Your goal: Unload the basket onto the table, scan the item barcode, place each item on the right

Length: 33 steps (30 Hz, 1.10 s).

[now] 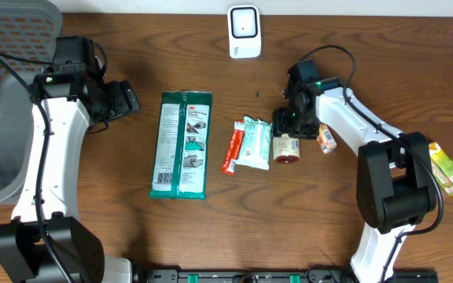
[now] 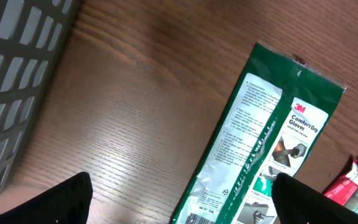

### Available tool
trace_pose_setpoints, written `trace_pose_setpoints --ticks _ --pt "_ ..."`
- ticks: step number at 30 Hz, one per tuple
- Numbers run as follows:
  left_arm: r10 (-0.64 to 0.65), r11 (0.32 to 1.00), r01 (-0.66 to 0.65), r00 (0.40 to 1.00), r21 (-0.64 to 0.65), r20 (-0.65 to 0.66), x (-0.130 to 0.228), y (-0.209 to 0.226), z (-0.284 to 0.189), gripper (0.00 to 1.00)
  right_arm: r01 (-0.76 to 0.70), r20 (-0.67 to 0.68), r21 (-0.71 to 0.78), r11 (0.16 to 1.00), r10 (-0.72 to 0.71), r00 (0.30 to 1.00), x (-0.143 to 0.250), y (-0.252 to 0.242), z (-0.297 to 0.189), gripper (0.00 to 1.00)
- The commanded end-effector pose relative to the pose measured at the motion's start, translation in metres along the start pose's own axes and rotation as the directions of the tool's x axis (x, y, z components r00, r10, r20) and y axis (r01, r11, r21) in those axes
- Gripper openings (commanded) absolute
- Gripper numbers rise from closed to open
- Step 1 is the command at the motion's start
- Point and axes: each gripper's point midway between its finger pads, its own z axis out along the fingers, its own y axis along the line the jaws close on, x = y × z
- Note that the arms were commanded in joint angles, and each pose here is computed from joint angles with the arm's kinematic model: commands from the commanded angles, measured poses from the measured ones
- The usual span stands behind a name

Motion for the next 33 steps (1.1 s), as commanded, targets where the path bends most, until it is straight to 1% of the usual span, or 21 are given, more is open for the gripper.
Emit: trace_pose_setpoints --ticks 1,3,6,10,15,16,18,19,20,21,22,28,33 --pt "0.001 1.0 -0.001 1.0 -0.002 -0.004 0.0 0.002 0.001 0.92 0.02 0.039 -0.007 1.0 -0.019 0.999 -0.009 0.006 -0.007 0.74" --pt "0.001 1.0 -0.001 1.0 -0.002 -0.004 0.0 0.002 0.001 0.92 0.019 0.04 -0.002 1.0 -0.019 0.999 -0.01 0.005 -0.007 0.81" --pt "0.001 1.0 -0.001 1.0 -0.002 -0.004 0.0 0.002 0.001 0.92 0.022 0.043 0.022 1.0 -0.023 0.999 -0.009 0.002 -0.006 0.85" --pt "0.001 1.0 -0.001 1.0 -0.002 -0.005 0.0 0.002 0.001 0.92 0.029 0.058 0.044 0.999 -0.031 0.998 -0.012 0.001 -0.005 0.84" --pt "0.001 1.0 -0.001 1.0 -0.002 -0.005 0.0 0.002 0.001 0.93 0.036 0.088 0.068 0.997 -0.042 0.995 -0.018 0.0 -0.006 0.77" --pt "0.001 1.0 -0.001 1.0 -0.002 -0.005 0.0 0.002 0.001 0.92 0.035 0.087 0.069 0.997 -0.041 0.995 -0.018 0.0 -0.006 0.74" --pt "0.001 1.0 -0.001 1.0 -0.002 -0.004 0.0 0.002 0.001 0.92 0.035 0.084 0.07 0.997 -0.041 0.996 -0.017 0.0 -0.006 0.62" --pt "0.001 1.0 -0.001 1.0 -0.002 -0.005 0.0 0.002 0.001 0.92 0.035 0.084 0.07 0.997 -0.041 0.996 -0.017 -0.001 -0.006 0.6" --pt "0.001 1.0 -0.001 1.0 -0.002 -0.005 0.0 0.002 0.001 0.92 0.036 0.084 0.07 0.997 -0.042 0.996 -0.017 -0.001 -0.006 0.54" --pt "0.001 1.0 -0.001 1.0 -0.002 -0.005 0.0 0.002 0.001 0.92 0.043 0.083 0.07 0.997 -0.049 0.995 -0.017 -0.001 -0.006 0.47" --pt "0.001 1.0 -0.001 1.0 -0.002 -0.005 0.0 0.002 0.001 0.92 0.047 0.082 0.069 0.996 -0.053 0.995 -0.017 0.0 -0.006 0.45" --pt "0.001 1.0 -0.001 1.0 -0.002 -0.005 0.0 0.002 0.001 0.93 0.052 0.106 0.045 0.998 -0.057 0.993 -0.016 0.006 -0.025 0.46" --pt "0.001 1.0 -0.001 1.0 -0.002 -0.005 0.0 0.002 0.001 0.92 0.07 0.184 0.03 0.997 -0.075 0.98 -0.021 0.014 -0.06 0.43"
